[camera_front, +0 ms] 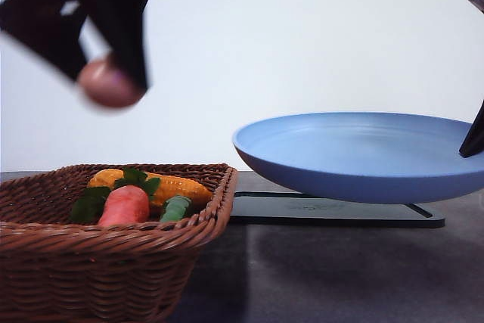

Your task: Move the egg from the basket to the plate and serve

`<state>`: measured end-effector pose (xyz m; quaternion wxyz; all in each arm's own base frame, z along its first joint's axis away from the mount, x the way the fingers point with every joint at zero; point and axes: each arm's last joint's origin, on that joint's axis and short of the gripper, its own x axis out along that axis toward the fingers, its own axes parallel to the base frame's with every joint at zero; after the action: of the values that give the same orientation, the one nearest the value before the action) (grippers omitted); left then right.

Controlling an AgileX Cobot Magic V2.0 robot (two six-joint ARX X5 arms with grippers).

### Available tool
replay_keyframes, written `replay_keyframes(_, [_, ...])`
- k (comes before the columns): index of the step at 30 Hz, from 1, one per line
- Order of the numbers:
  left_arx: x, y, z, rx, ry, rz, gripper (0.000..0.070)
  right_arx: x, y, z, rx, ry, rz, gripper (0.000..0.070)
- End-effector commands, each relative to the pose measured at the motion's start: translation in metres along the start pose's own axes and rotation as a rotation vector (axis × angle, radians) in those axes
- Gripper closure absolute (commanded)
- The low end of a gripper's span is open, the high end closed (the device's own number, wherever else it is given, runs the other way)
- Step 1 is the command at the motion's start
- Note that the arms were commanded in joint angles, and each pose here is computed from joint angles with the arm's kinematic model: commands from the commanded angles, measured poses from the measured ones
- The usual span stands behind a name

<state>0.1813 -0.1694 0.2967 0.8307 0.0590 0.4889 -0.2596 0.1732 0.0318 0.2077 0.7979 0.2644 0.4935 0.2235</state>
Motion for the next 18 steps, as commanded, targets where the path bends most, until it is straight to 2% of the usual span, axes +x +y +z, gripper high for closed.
replay_keyframes(1, [-0.009, -0.011, 0.011, 0.038, -0.061, -0.032, 0.0584, -0.001, 0.003, 0.002, 0.007, 0.009, 0.021, 0.07])
replay_keyframes(5, [-0.019, -0.031, 0.021, 0.126, -0.177, -0.104, 0.0582, 0.0, 0.003, -0.002, 0.023, 0.05, 0.029, 0.07])
replay_keyframes(8, [-0.02, -0.047, 0.021, 0.204, -0.216, -0.148, 0.0582, 0.001, 0.005, -0.004, 0.021, 0.066, 0.03, 0.07])
replay_keyframes(14, [-0.006, -0.076, 0.016, 0.31, -0.208, -0.208, 0.0582, 0.004, 0.01, -0.007, 0.001, 0.097, 0.041, 0.07])
replay_keyframes(18, [0.014, -0.091, 0.015, 0.359, -0.175, -0.22, 0.0582, 0.006, 0.012, -0.009, -0.011, 0.115, 0.046, 0.07])
